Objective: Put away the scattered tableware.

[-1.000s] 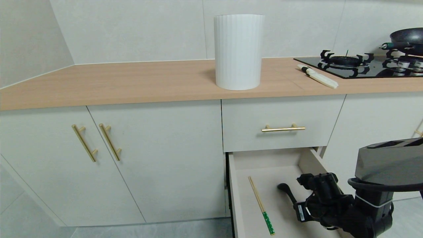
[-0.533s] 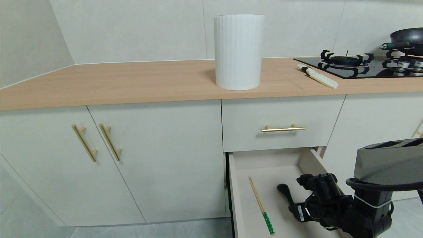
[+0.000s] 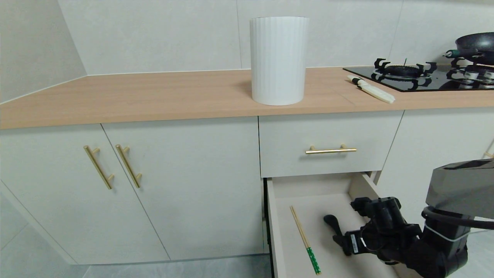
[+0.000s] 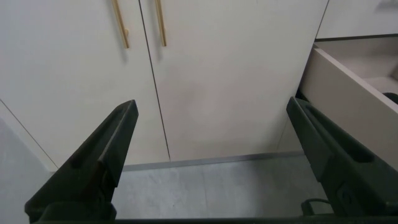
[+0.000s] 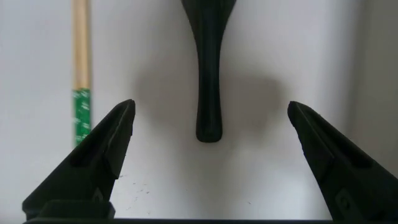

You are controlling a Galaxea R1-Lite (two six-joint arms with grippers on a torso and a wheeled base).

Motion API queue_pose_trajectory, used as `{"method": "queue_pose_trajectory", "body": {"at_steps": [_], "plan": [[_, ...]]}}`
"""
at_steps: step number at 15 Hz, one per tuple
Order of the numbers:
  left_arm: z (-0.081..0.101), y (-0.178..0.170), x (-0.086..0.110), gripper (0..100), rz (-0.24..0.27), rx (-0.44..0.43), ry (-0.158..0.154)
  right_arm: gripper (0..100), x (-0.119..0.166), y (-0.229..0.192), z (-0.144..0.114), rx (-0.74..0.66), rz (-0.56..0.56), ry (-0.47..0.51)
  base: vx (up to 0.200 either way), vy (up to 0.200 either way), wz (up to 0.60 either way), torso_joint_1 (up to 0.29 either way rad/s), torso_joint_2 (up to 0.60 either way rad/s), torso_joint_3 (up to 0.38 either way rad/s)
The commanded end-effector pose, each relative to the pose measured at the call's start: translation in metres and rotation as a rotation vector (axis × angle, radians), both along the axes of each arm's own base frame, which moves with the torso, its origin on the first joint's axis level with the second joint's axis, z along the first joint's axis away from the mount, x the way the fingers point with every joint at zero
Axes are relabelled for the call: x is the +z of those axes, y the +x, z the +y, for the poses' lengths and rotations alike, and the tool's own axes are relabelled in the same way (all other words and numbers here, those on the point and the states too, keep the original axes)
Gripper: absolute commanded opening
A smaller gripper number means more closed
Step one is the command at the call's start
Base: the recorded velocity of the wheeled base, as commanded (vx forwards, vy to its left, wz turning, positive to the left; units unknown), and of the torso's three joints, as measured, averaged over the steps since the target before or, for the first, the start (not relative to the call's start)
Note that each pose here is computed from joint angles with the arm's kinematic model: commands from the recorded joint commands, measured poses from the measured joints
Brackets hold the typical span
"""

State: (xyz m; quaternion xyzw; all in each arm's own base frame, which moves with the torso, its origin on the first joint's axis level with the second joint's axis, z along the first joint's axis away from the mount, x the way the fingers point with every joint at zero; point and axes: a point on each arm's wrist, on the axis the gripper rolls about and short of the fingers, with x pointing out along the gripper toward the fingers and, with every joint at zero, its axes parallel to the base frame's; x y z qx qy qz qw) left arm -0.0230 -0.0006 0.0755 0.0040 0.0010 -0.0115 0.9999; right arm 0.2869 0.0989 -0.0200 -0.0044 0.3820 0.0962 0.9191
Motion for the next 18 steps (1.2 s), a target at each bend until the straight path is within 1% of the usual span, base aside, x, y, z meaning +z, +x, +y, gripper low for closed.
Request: {"method": "queue_pose_trajectory", "body": {"at_steps": [1, 4, 6, 7, 9, 10, 18], "plan": [[0.0, 0.0, 0.0, 100, 0.001, 0.0, 0.0, 100, 0.045, -0.014, 0.005, 0.031, -0.097, 0.036, 0.0, 0.0, 0.0, 0.0, 0.0, 0.0], [0.0, 0.0, 0.0, 100, 0.001, 0.0, 0.0, 100, 0.085, -0.031, 0.007, 0.065, -0.14, 0.066, 0.0, 0.0, 0.0, 0.0, 0.0, 0.0], [0.0, 0.0, 0.0, 100, 0.001, 0.0, 0.001, 100, 0.098, -0.038, 0.009, 0.081, -0.162, 0.077, 0.0, 0.0, 0.0, 0.0, 0.0, 0.0], [0.0, 0.0, 0.0, 100, 0.001, -0.002, 0.001, 100, 0.112, -0.046, 0.009, 0.094, -0.183, 0.086, 0.0, 0.0, 0.0, 0.0, 0.0, 0.0], [0.0, 0.0, 0.0, 100, 0.001, -0.002, 0.001, 100, 0.128, -0.058, 0.008, 0.114, -0.2, 0.098, 0.0, 0.0, 0.0, 0.0, 0.0, 0.0], [0.0, 0.0, 0.0, 100, 0.001, -0.002, 0.001, 100, 0.134, -0.062, 0.009, 0.128, -0.204, 0.105, -0.2, 0.0, 0.0, -0.002, 0.0, 0.002], [0.0, 0.0, 0.0, 100, 0.001, -0.002, 0.001, 100, 0.143, -0.075, 0.008, 0.156, -0.193, 0.106, -0.2, 0.0, 0.0, 0.001, 0.0, 0.001]]}}
